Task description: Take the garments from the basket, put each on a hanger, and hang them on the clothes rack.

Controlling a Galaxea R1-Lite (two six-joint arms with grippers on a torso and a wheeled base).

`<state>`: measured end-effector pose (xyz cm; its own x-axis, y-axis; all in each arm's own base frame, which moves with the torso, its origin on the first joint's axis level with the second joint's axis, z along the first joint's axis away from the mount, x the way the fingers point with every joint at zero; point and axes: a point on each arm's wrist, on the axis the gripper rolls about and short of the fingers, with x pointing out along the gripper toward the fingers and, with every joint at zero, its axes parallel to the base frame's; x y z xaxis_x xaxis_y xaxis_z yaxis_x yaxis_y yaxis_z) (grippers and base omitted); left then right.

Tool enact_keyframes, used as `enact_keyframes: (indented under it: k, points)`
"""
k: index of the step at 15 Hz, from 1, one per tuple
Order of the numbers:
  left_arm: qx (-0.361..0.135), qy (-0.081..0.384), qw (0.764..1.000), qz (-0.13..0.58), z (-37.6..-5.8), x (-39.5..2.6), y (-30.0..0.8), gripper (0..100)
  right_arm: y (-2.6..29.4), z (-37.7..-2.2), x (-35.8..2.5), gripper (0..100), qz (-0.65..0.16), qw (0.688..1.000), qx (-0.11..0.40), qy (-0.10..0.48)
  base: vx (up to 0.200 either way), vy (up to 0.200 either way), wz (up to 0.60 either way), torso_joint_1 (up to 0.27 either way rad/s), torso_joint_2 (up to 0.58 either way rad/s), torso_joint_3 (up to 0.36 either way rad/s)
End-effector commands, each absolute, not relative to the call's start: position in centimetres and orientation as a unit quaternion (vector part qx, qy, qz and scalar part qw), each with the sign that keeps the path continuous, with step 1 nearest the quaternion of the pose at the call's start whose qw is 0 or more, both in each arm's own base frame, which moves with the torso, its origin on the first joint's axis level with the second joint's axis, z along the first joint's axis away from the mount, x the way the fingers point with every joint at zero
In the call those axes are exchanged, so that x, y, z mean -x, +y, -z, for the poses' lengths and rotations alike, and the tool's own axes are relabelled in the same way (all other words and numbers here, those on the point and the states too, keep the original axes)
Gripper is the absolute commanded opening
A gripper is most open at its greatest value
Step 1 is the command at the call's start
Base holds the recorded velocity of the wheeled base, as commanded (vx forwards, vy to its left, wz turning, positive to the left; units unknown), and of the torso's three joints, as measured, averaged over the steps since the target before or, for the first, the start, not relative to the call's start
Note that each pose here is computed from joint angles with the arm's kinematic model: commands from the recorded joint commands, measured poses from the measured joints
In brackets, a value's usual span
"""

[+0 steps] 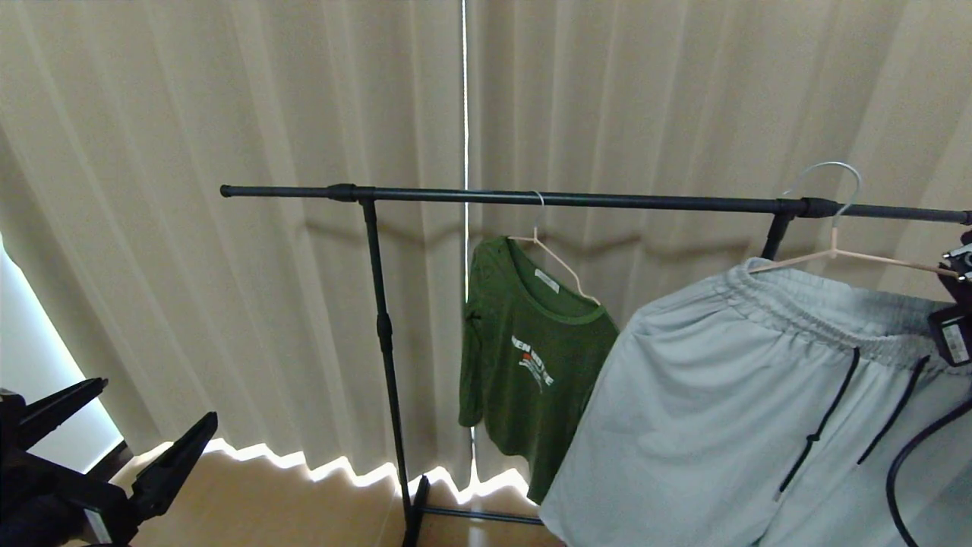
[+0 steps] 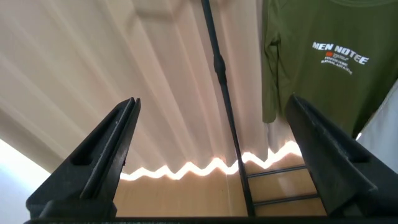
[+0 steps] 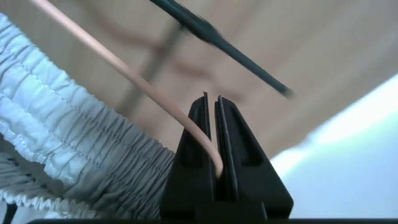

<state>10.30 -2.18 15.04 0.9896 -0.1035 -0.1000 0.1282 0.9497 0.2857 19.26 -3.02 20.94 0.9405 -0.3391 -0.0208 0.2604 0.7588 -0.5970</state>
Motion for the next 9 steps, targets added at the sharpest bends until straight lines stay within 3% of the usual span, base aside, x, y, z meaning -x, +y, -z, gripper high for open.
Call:
enact_keyframes:
  k: [1,7,9]
  points:
    - [-0.147,0.043,0.986,0.059,-15.0,-10.3,-2.2,100,-4.4,-21.5,-17.8,0,0.203,0.924,0.318,0.068,0.0,0.0,0.0,0.0,0.0,0.0]
    - [-0.146,0.04,0.987,0.059,-14.7,-9.6,-2.0,100,-5.3,-21.4,-17.3,0,0.229,0.917,0.314,0.093,0.0,0.0,0.0,0.0,0.0,0.0]
    - [-0.147,0.034,0.987,0.058,-14.5,-9.1,-1.9,100,-5.3,-21.2,-17.7,0,0.225,0.917,0.314,0.098,0.2,0.0,0.0,0.002,0.0,-0.005]
